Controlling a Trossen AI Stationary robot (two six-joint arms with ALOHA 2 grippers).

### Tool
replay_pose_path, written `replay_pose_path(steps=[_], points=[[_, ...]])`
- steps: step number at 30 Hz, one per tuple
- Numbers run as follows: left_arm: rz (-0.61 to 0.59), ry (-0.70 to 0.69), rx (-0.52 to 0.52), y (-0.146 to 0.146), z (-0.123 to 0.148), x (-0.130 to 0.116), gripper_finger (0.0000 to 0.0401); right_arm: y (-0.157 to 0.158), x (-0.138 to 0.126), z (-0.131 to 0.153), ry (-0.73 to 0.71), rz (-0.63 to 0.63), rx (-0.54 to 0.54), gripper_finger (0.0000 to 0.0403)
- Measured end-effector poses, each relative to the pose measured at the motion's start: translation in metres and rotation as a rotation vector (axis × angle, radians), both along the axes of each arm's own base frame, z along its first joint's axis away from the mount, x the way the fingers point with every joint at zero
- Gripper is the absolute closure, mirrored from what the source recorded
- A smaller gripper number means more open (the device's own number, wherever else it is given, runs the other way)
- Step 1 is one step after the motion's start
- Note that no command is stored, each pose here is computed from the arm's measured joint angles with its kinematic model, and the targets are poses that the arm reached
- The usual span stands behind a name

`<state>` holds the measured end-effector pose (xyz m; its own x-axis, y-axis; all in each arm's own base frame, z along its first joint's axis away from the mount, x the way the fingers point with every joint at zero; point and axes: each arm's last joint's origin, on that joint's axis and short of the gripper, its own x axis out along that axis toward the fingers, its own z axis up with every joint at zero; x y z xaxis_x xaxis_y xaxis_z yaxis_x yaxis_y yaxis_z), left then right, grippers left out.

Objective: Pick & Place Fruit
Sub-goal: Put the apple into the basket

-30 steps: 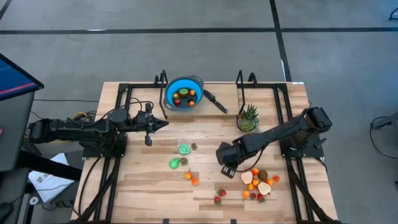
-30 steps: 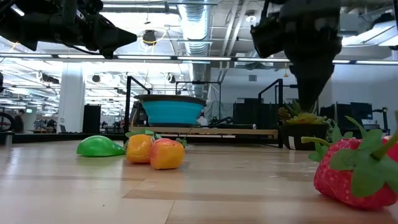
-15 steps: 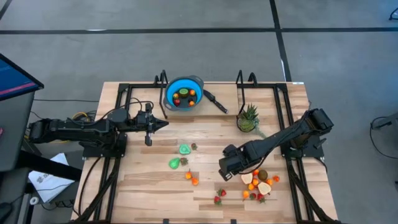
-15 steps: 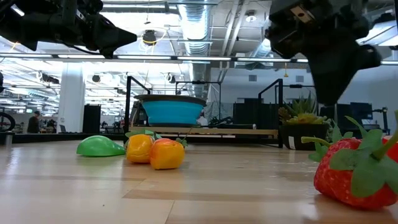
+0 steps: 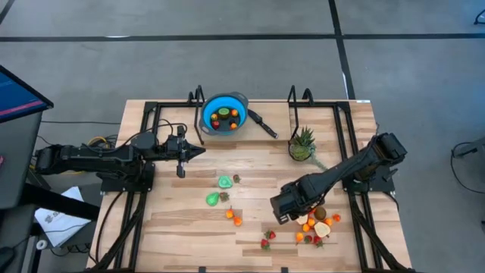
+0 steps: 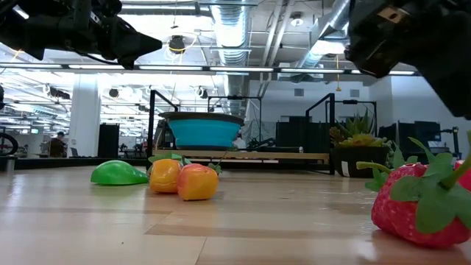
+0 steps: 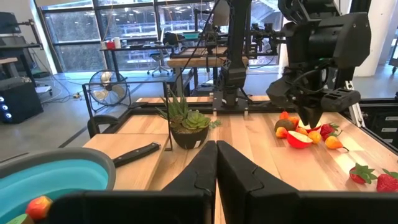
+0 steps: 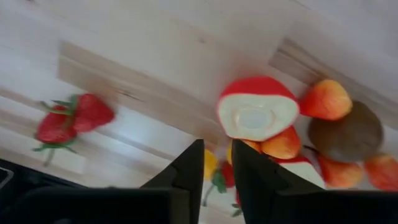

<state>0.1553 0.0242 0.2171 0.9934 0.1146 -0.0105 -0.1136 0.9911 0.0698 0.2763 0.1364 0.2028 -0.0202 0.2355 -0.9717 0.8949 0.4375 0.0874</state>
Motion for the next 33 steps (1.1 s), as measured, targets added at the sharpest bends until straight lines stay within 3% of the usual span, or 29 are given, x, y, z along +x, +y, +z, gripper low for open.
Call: replay_pose_path(steps=[4, 12, 15, 23, 33], points=[[0.000, 0.000, 0.000, 0.000, 0.000, 0.000, 0.0399, 0.004, -0.006, 0.000, 0.035, 0.019, -0.022, 0.0276], [0.000, 0.000, 0.000, 0.000, 0.000, 0.000, 0.0399, 0.015, -0.011, -0.007, 0.026, 0.001, -0.121, 0.0141], [0.000, 0.000, 0.000, 0.000, 0.000, 0.000, 0.0399, 0.017, -0.010, -0.015, 0.062, 0.006, -0.144, 0.0113], [0.000, 0.000, 0.000, 0.000, 0.000, 0.000, 0.0399, 0.021, -0.001, -0.047, 0.128, 0.061, -0.172, 0.0102], [0.000, 0.000, 0.000, 0.000, 0.000, 0.000, 0.0399, 0.018, -0.001, -0.053, 0.136, 0.108, -0.225, 0.0101]])
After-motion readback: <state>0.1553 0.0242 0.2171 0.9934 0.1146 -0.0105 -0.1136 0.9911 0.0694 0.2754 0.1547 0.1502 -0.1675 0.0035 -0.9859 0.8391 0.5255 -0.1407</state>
